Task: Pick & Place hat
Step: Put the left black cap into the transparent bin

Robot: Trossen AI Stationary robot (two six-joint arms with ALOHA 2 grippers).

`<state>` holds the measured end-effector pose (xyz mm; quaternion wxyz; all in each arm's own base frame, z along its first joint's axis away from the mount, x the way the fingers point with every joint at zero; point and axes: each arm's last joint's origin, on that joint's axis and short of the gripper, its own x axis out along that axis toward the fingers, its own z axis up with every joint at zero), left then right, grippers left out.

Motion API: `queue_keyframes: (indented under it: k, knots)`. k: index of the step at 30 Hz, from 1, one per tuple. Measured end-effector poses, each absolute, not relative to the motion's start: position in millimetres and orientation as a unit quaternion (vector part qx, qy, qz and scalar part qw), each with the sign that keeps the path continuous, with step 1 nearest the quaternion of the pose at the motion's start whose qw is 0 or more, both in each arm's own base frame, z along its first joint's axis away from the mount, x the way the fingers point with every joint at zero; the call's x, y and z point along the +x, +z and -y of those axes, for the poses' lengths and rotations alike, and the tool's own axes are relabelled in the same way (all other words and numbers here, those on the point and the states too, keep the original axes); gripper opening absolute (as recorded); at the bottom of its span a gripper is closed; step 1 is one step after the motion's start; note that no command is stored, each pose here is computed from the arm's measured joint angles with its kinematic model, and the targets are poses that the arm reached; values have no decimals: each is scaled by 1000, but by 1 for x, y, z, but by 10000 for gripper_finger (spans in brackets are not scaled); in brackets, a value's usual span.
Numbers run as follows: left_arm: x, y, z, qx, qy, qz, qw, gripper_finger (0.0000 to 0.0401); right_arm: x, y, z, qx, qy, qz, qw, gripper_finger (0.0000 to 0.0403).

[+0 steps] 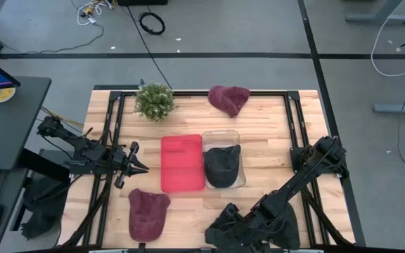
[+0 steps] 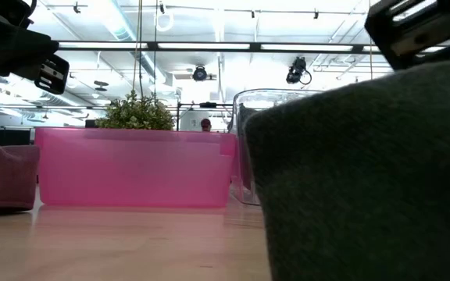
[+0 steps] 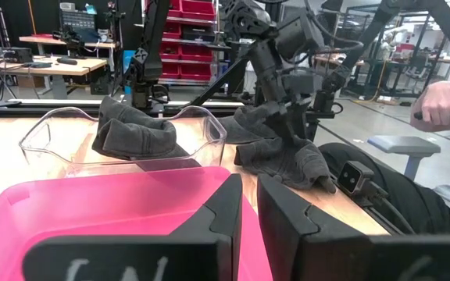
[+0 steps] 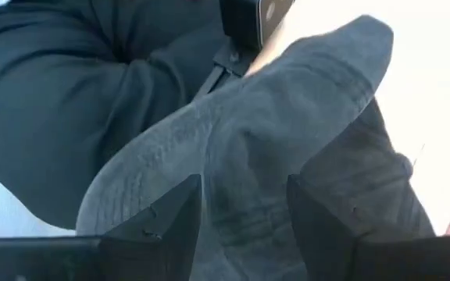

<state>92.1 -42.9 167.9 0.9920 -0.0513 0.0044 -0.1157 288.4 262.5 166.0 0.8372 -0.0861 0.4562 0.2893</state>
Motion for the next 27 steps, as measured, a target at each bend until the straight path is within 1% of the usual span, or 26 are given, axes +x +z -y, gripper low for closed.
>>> queue_keyframes:
  k: [3,6,8,12,13,16,19,23,27]
  knots:
    - [92,168,43,-51,-116,-5,992,44,288,164,-262,-83,291,-463,833,181]
    - [92,168,43,-51,-116,-4,992,44,287,164,-262,-76,290,-471,830,155]
    - [92,168,43,-51,-116,-5,992,44,286,163,-262,-72,295,-479,824,122]
    - [92,168,43,-51,-116,-4,992,44,283,162,-260,-73,323,-496,802,25]
    - [92,168,43,-51,-116,-5,992,44,283,163,-260,-80,327,-494,802,15]
    - [92,168,43,-51,-116,-5,992,44,283,170,-259,-100,319,-475,814,17]
    - [92,168,43,-51,-116,-4,992,44,281,187,-252,-137,287,-445,837,8]
    - [92,168,43,-51,-116,-4,992,44,275,221,-239,-173,231,-398,871,8]
    - [92,168,43,-51,-116,-5,992,44,264,265,-218,-203,174,-336,903,6]
